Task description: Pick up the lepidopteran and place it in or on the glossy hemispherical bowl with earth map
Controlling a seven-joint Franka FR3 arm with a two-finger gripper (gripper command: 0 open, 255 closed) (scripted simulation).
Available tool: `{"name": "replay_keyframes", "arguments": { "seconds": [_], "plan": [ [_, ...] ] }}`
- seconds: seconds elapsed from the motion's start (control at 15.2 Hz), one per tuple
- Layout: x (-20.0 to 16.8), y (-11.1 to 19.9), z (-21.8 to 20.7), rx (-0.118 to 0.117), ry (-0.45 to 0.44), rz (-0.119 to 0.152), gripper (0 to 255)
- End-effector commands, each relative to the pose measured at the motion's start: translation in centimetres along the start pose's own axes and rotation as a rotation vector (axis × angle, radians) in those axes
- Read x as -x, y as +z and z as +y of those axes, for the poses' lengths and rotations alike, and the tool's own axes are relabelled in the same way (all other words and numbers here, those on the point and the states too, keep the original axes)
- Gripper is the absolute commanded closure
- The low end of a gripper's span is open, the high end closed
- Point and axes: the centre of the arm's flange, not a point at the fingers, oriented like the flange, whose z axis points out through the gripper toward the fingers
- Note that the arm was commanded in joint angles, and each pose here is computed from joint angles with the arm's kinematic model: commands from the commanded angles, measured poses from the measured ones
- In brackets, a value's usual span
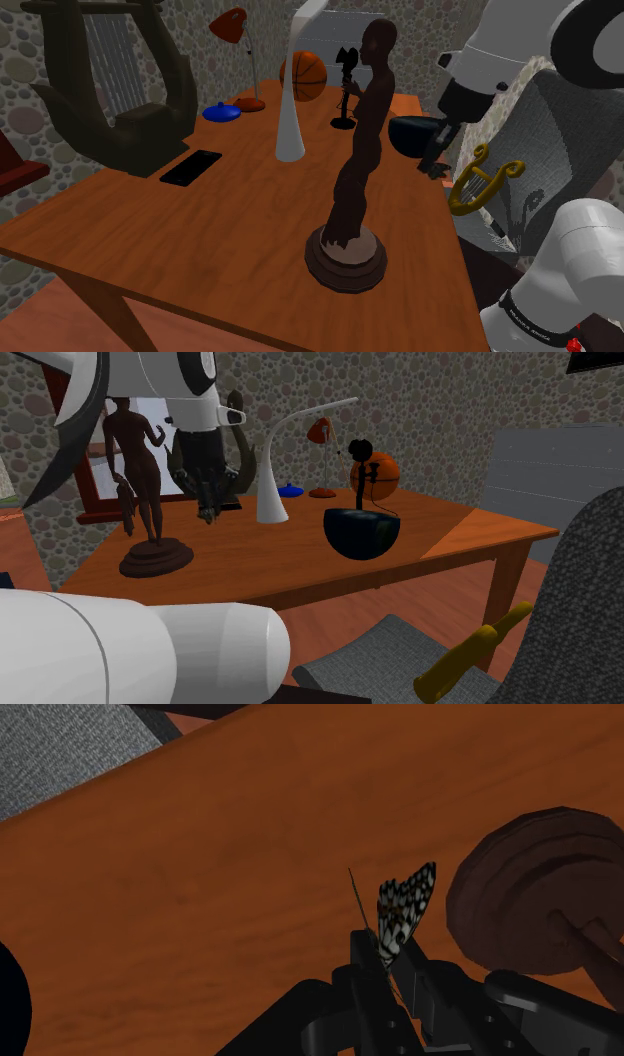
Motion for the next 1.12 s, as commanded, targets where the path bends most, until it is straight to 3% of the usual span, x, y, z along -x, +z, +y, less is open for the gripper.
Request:
{"name": "replay_keyframes", "arguments": {
  "seconds": [0.0,1.06],
  "plan": [
    [-0.2,-1.1,0.1,0.0,0.0,0.0,255],
    [-1.9,-8.7,1.3,0.0,0.0,0.0,255]
  ]
}}
